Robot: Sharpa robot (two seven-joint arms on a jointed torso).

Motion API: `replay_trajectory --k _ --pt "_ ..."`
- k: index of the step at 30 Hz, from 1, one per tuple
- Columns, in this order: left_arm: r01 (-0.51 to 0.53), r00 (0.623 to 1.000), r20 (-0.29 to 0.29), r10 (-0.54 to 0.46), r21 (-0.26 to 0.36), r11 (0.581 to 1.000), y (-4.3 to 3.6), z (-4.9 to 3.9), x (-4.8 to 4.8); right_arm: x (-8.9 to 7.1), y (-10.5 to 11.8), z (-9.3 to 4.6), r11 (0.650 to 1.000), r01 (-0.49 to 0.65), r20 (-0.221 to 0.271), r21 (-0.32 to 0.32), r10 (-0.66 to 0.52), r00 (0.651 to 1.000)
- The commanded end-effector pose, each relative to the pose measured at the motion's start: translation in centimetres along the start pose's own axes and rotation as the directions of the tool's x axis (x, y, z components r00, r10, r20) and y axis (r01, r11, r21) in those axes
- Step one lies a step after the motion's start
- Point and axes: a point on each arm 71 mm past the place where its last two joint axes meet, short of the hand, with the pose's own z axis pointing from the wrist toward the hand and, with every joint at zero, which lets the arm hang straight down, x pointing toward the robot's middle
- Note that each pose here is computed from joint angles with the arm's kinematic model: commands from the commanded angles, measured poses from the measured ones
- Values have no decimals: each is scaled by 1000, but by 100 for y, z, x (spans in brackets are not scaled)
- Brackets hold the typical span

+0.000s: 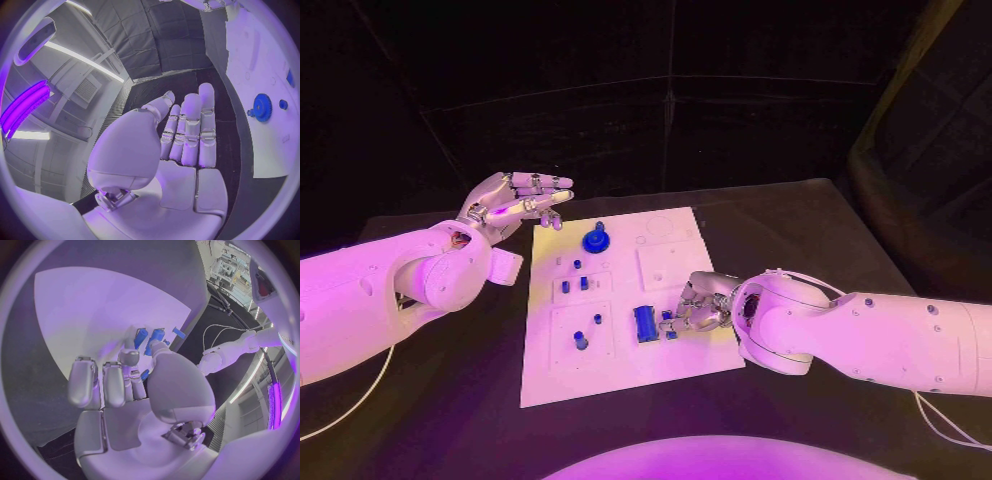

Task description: Assemble the parts on the task board

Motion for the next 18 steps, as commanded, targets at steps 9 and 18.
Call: replay_trajectory --k 9,18 --pt "6 1000 -6 -6 4 1000 -13 -1 -2 -23 -45 -106 998 28 -14 -54 -29 999" --pt "6 1000 -5 -6 0 1000 -9 1 -5 -56 -113 -126 998 43 1 -43 -43 999"
